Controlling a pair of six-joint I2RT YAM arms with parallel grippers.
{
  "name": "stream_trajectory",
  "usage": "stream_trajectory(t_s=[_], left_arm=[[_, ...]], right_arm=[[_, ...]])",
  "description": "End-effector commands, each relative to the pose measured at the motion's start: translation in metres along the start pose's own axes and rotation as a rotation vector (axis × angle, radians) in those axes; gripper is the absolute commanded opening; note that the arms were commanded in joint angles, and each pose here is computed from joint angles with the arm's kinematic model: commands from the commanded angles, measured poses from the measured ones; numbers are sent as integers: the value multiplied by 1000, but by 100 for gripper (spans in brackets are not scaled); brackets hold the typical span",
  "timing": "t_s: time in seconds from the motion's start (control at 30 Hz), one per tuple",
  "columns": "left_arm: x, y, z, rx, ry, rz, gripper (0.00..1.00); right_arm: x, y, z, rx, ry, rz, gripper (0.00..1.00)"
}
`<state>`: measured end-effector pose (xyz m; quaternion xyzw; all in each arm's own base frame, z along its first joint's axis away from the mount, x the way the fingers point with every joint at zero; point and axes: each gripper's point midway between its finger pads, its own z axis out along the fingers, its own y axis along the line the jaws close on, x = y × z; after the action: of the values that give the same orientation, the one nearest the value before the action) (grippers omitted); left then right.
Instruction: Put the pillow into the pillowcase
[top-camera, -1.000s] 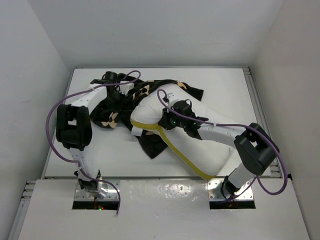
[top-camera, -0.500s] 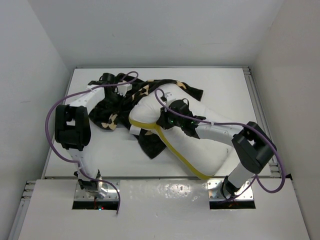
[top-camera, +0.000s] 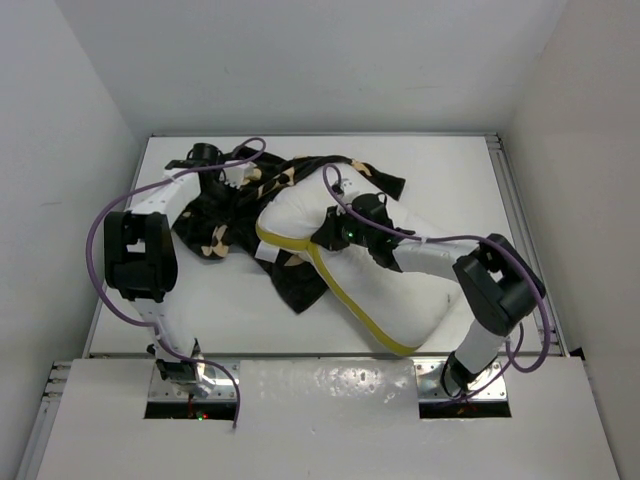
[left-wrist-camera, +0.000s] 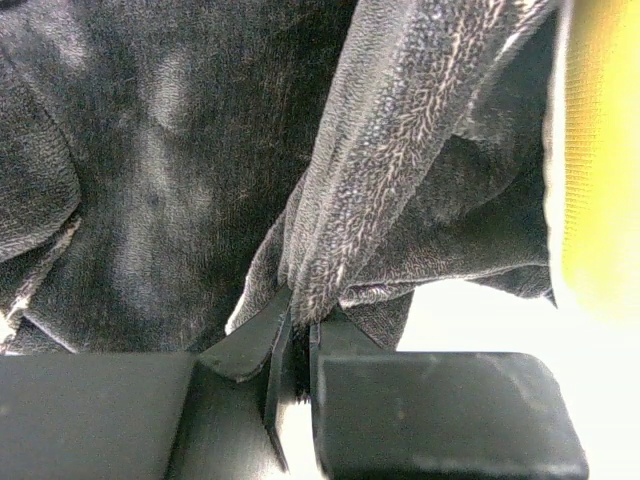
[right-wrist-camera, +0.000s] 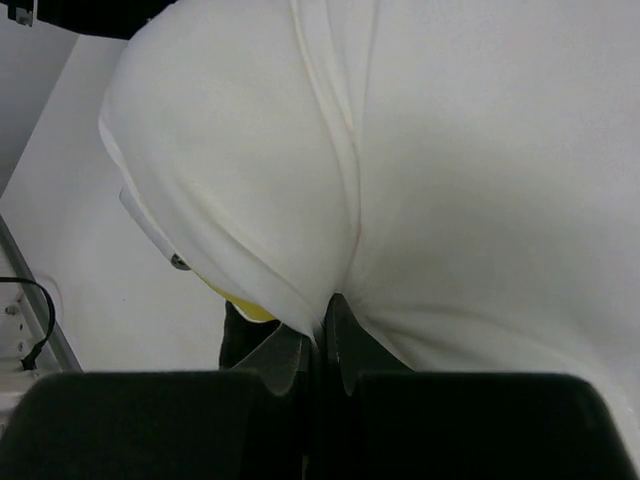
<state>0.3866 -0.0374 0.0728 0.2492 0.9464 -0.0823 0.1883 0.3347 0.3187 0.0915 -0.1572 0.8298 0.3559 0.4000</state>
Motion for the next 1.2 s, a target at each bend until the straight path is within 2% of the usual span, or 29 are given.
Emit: stream_trajectory(t_s=[0.0,0.13,0.2,0.33,0.43,0.47,0.5,0.53,0.6,0.63,0.67,0.7,0.73,0.83,0.9,1.03,1.17], left_arm=[[-18,17,-29,-83,-65,9,0],[-26,11,-48,-59,-87,28,0],[-31,4,-64,-36,-106,85,0],[-27,14,-79,-88,-106,153,1],[-14,36,-63,-188,-39,110,20],[-14,39,-61,-200,-27,101,38],[-16,40,-59,-197,-31,89,46],[-24,40,-58,-184,-40,68,52],[-51,16,-61,-137,-98,115,54],[-60,7,-63,-125,-120,135,53],[-68,-2,-63,-107,-141,156,41],[-77,-17,-64,-70,-171,183,33],[-88,-40,-65,-22,-202,237,18],[-88,-75,-51,66,-195,290,0],[-70,-89,-29,133,-135,304,0],[-53,-75,-2,108,-71,227,0],[-80,-70,-5,137,-174,146,0]], right_arm=[[-29,0,6,-50,-89,38,0],[-28,-20,8,-11,-88,105,0],[-31,-29,10,14,-109,162,0],[-46,-43,6,-1,-213,251,0],[-40,-34,11,-52,-177,259,0],[-37,-28,12,-81,-166,271,0],[-35,-22,12,-117,-161,280,0],[-40,-9,11,-193,-182,274,0],[-46,7,6,-297,-225,335,0],[-48,10,4,-319,-238,341,0],[-48,11,3,-333,-242,354,0],[-49,13,2,-341,-247,361,0],[-48,12,2,-339,-243,371,0],[-47,9,-1,-322,-253,372,0],[-48,7,-4,-306,-265,376,0],[-51,7,-10,-291,-279,344,0],[-52,2,-16,-243,-273,315,0]])
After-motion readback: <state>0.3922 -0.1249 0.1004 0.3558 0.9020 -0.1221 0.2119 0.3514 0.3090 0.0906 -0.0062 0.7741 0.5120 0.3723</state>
